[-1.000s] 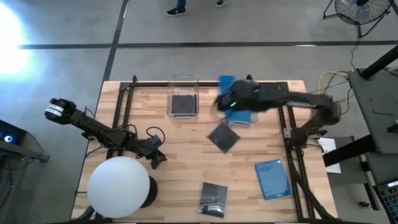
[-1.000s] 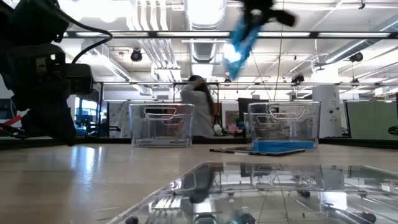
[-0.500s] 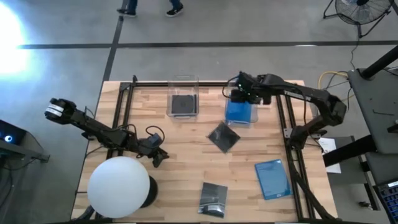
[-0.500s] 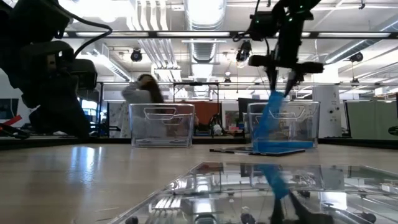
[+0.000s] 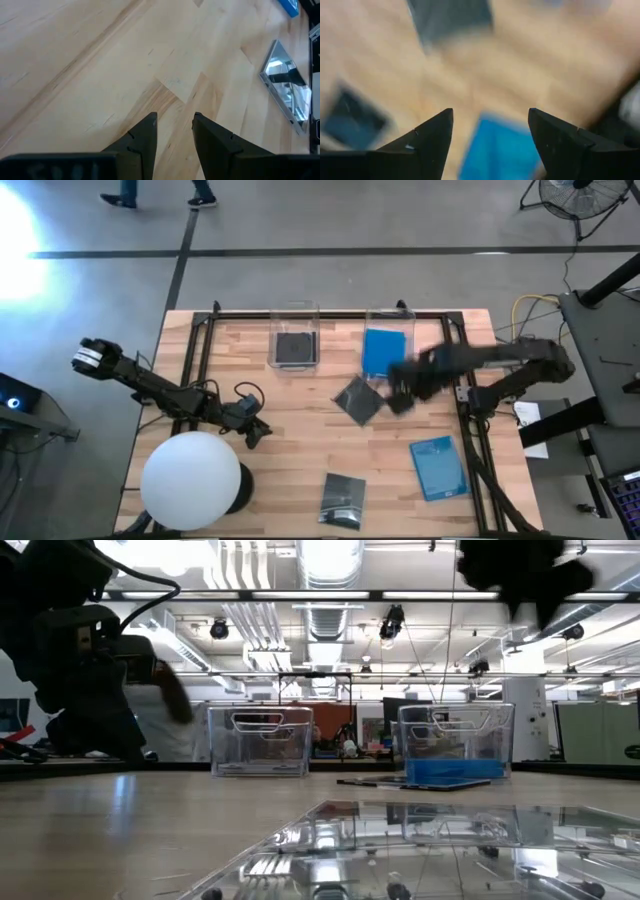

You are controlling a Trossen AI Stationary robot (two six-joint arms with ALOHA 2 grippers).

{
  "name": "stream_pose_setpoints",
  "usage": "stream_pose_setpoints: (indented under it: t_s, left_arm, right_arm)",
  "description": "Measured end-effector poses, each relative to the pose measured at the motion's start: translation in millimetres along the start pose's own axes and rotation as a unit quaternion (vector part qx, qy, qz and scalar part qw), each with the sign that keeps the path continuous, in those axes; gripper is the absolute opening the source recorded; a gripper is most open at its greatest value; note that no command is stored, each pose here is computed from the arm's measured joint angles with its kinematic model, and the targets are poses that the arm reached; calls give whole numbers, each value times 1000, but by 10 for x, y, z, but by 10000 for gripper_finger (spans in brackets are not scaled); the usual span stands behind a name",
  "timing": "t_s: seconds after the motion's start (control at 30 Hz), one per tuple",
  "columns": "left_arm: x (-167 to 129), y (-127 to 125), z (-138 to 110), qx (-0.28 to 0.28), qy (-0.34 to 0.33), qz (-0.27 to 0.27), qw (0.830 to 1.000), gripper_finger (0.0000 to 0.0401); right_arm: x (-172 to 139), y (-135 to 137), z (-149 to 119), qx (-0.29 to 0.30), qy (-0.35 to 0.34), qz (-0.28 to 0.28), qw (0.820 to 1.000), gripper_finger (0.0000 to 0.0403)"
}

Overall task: Pick & place jewel cases by type
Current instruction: Stack the blue CD case into the right transparent bin

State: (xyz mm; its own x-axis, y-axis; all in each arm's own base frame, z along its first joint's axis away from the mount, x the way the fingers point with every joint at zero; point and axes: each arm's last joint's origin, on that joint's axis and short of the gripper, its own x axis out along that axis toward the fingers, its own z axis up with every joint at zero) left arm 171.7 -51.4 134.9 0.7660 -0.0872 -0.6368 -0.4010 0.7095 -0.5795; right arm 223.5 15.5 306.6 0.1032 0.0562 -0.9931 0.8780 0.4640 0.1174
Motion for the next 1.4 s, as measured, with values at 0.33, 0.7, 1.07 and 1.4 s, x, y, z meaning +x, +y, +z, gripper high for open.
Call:
stream_pose_setpoints:
  t_s: [0.33, 0.7, 1.07, 1.4]
  left_arm:
    - [0, 1, 1, 0, -1, 1, 1000, 106]
    - [0, 6, -2, -11, 1, 3, 1000, 106]
    - [-2, -4, -18, -34, 26, -12, 999, 106]
    - [-2, -1, -18, -35, 21, -7, 999, 106]
  right_arm:
    - [944, 377, -840, 23, 212, -101, 972, 233]
    - [1851, 332, -743, -28, 194, 6, 981, 225]
    - [1199, 340, -630, -26, 50, -25, 998, 200]
    - [1768, 71, -696, 47, 154, 52, 986, 198]
